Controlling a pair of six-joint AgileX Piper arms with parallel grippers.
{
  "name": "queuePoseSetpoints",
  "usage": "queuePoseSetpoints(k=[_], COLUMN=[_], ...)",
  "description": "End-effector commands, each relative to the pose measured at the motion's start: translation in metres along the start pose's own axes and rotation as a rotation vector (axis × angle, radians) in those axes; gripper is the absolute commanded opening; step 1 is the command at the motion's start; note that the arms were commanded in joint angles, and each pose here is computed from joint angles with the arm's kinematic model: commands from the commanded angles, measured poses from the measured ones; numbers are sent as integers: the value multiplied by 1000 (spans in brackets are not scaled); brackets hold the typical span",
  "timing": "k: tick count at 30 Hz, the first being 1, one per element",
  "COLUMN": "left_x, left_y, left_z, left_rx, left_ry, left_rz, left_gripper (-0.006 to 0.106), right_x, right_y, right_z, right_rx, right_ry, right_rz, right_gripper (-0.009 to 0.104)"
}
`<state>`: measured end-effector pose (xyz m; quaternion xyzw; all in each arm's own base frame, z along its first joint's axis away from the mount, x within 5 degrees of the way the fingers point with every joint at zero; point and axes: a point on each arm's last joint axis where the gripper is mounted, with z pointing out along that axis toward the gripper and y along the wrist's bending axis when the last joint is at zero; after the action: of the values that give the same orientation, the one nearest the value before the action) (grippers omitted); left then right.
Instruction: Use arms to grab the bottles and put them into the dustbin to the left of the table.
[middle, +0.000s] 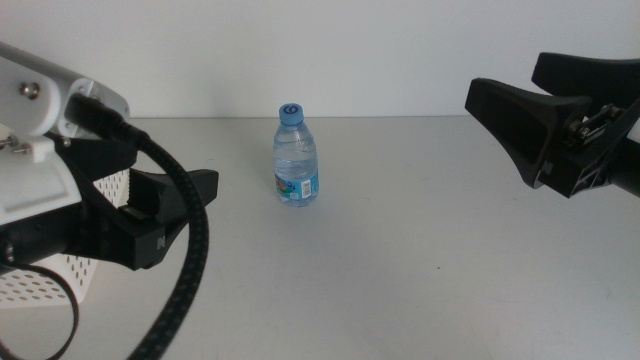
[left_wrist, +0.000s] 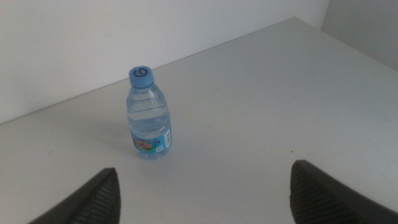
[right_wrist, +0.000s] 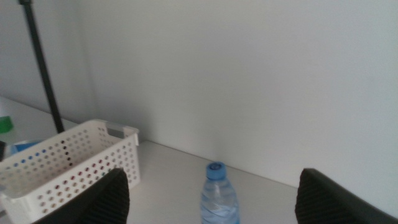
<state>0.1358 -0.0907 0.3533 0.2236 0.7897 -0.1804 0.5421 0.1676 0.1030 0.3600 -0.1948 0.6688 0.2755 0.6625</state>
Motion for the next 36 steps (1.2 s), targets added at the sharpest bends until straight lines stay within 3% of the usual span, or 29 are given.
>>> queuePoseSetpoints(k=[1, 5, 13, 25, 30, 36], left_x=[-16, -16, -16, -16, -26, -47], left_y=[-2, -2, -2, -2, -1, 18], left_z=[-5, -5, -5, -5, -5, 4], left_rx=[10, 10, 10, 10, 4, -111], left_ry=[-105, -105, -105, -105, -219, -319], left_rz=[-14, -14, -14, -14, -4, 24], left_gripper=[93, 93, 93, 93, 93, 93], right_x=[-9, -10, -44, -47, -47, -46], right_y=[0, 6, 24, 27, 27, 27], right_z=[-4, -5, -13, -13, -13, -13], right_rx=[69, 149, 45, 19, 19, 20], right_ry=[-18, 143, 298, 298, 298, 300], right_rz=[15, -42, -114, -132, -132, -132], right_gripper=[88, 86, 86, 86, 86, 86])
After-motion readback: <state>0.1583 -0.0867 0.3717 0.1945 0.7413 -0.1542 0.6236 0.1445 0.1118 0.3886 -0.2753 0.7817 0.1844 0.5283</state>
